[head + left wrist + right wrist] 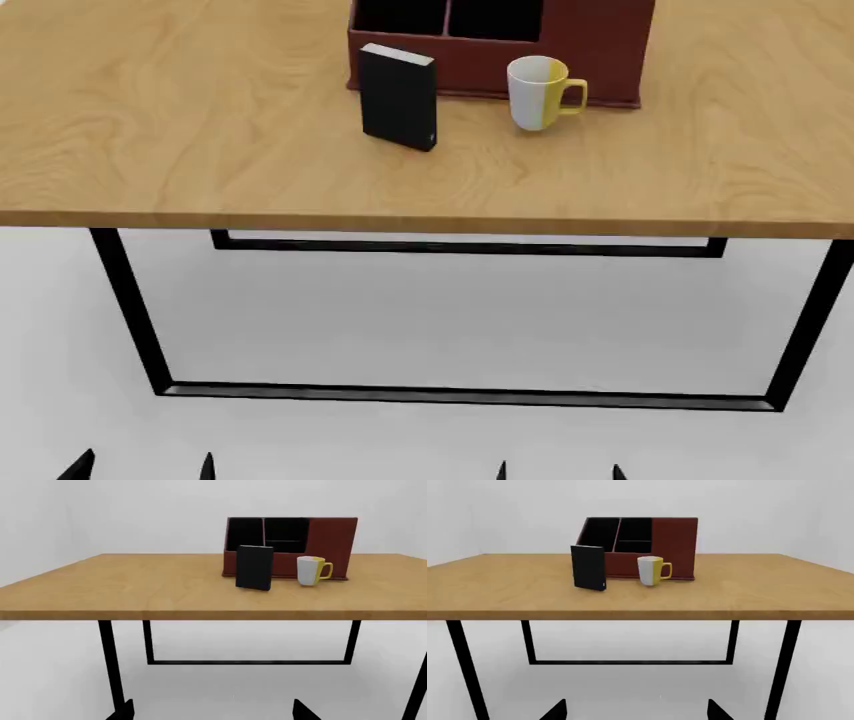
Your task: Pick up the book and place it in the back compartment of the caddy.
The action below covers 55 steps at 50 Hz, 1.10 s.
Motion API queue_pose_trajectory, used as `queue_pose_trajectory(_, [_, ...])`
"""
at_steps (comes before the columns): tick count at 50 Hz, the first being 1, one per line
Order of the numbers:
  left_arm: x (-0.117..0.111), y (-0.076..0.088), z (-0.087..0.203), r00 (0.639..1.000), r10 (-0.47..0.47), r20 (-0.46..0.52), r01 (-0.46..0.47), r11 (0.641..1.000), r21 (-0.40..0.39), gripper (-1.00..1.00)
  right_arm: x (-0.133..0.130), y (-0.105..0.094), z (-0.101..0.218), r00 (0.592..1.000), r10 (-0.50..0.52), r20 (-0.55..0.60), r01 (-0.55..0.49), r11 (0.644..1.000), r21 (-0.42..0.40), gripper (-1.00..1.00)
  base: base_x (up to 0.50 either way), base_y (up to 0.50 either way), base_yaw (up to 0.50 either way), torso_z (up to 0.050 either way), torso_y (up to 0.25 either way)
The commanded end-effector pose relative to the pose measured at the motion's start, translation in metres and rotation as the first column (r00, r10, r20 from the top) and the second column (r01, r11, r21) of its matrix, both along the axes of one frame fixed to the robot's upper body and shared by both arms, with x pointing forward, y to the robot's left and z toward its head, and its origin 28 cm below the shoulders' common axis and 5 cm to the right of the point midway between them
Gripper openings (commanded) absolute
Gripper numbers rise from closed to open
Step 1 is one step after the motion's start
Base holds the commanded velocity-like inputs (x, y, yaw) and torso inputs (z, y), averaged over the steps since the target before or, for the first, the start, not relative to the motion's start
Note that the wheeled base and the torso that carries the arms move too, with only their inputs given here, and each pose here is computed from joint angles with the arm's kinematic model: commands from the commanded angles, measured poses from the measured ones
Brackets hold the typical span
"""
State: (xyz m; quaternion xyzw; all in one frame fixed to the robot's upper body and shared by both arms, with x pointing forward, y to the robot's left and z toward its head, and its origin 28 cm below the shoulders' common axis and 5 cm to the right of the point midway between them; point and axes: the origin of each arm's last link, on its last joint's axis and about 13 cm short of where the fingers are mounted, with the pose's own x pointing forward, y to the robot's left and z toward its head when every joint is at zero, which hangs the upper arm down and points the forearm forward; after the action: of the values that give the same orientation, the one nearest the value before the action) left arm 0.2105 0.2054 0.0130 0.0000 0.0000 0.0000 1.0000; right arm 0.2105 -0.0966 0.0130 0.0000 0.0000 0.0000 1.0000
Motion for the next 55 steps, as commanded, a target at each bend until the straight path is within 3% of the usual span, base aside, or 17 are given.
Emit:
queue_pose_trajectory(1, [0.000,0.000,0.000,1.000,0.000,0.000,0.000,1.000,0.000,1.00,0.000,-0.002,0.000,1.000,-0.013,0.000,0.013,1.000,0.000,1.00,0.00,0.00,0.00,0.029,0.000])
queue_pose_trajectory(15, [0.001,-0.001,0.005,1.000,-0.013,-0.027,0.012,1.000,-0.020,1.00,0.008,0.004,-0.001,0.999,0.036,0.031,-0.037,0.999,0.016,1.00,0.00,0.00,0.00,0.050,0.000])
queue_pose_trajectory(23, [0.012,-0.001,0.041,0.999,-0.022,0.036,0.023,0.999,-0.037,1.00,0.009,-0.001,0.032,0.996,0.040,0.079,-0.039,0.999,-0.007,1.00,0.00,0.00,0.00,0.050,0.000])
queue_pose_trajectory(32, [0.029,0.005,0.111,0.983,-0.005,0.186,0.017,0.998,-0.063,1.00,0.016,-0.008,0.106,0.976,0.045,0.213,-0.036,0.998,-0.046,1.00,0.00,0.00,0.00,0.050,0.000])
queue_pose_trajectory(38, [0.033,0.010,0.144,0.969,0.020,0.246,-0.006,0.998,-0.061,1.00,0.017,-0.009,0.138,0.964,0.061,0.260,-0.041,0.996,-0.081,1.00,0.00,0.00,0.00,0.050,0.000])
queue_pose_trajectory(43, [0.031,0.017,0.162,0.957,0.035,0.287,-0.007,0.995,-0.100,1.00,0.014,-0.012,0.159,0.957,0.068,0.283,-0.048,0.996,-0.078,1.00,0.00,0.00,0.00,0.050,0.000])
queue_pose_trajectory(47, [0.028,0.019,0.167,0.950,0.034,0.310,-0.011,0.997,-0.076,1.00,0.009,-0.013,0.174,0.958,0.061,0.281,-0.032,0.994,-0.106,1.00,0.00,0.00,0.00,0.050,0.000])
queue_pose_trajectory(51, [0.026,0.019,0.166,0.956,0.028,0.292,-0.004,0.997,-0.082,1.00,0.008,-0.011,0.173,0.953,0.062,0.295,-0.025,0.992,-0.126,1.00,0.00,0.00,0.00,0.047,0.000])
queue_pose_trajectory(52, [0.025,0.020,0.165,0.948,0.027,0.317,0.011,0.993,-0.115,1.00,0.008,-0.011,0.172,0.954,0.062,0.293,-0.025,0.992,-0.127,1.00,0.00,0.00,0.00,0.000,0.000])
queue_pose_trajectory(55, [0.028,0.022,0.164,0.949,0.032,0.313,-0.008,0.997,-0.076,1.00,0.007,-0.011,0.167,0.950,0.061,0.305,-0.018,0.990,-0.141,1.00,0.05,0.00,0.00,0.000,0.000])
